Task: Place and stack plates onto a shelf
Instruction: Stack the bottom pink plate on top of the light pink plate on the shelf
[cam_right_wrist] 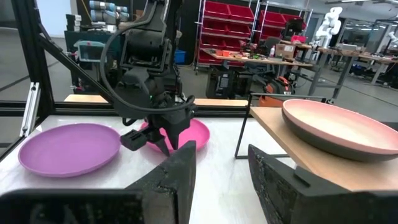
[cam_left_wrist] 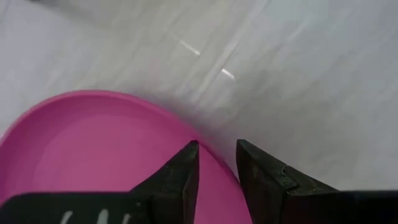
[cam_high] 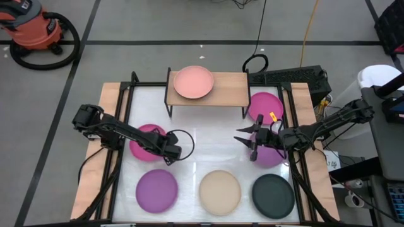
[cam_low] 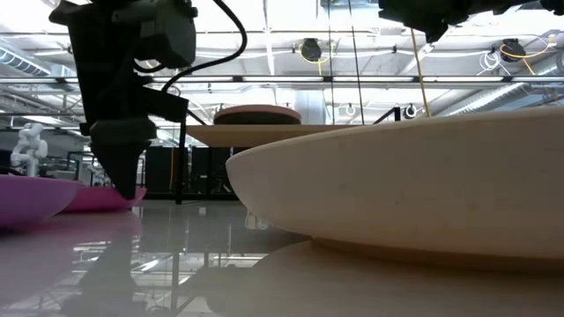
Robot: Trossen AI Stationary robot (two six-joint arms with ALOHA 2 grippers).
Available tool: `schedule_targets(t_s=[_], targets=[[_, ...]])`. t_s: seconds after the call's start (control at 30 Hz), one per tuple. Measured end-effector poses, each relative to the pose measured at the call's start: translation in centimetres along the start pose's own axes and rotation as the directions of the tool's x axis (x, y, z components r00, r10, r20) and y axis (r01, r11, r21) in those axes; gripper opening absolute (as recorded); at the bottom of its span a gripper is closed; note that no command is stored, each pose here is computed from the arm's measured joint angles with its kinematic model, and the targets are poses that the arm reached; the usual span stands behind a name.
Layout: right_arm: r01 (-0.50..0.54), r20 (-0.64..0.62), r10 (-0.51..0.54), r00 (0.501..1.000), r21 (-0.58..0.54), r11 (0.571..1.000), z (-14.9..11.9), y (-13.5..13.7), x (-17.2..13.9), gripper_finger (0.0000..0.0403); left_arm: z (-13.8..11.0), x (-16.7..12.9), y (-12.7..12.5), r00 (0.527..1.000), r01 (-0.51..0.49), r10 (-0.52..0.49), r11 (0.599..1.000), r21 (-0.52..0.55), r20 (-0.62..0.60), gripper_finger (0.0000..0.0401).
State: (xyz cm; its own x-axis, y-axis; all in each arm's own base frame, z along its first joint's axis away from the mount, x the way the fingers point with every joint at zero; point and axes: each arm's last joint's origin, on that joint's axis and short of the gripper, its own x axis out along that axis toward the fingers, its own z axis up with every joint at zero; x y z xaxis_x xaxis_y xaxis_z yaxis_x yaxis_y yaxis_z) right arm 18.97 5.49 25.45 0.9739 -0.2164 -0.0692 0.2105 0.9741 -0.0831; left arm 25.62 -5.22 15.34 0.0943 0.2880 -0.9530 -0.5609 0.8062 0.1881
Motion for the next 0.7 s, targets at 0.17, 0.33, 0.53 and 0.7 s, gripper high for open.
schedule_targets(t_s=[0.17,0.33,0.53,0.7], targets=[[-0.003,0.0,0.003,1.0,0.008,1.0,0.0,0.0,0.0,0.0128,0.1,0.0,0.4,0.998,-0.061,0.059,0.993,0.101,0.029,0.0088],[-0.004,-0.012,0.004,1.0,0.012,1.0,-0.1,0.0,0.0,0.0128,-0.2,0.0,0.5,0.999,-0.049,0.051,0.99,0.135,-0.015,0.0013],[-0.004,-0.012,0.004,1.0,0.002,1.0,-0.1,0.0,0.0,0.0128,-0.8,-0.9,0.4,0.999,-0.028,0.031,0.981,0.192,-0.013,0.0004],[-0.004,-0.012,0.004,1.0,0.007,1.0,-0.1,0.0,0.0,0.0128,-1.6,-4.1,0.0,0.997,0.042,-0.054,0.973,0.228,0.048,0.0002]])
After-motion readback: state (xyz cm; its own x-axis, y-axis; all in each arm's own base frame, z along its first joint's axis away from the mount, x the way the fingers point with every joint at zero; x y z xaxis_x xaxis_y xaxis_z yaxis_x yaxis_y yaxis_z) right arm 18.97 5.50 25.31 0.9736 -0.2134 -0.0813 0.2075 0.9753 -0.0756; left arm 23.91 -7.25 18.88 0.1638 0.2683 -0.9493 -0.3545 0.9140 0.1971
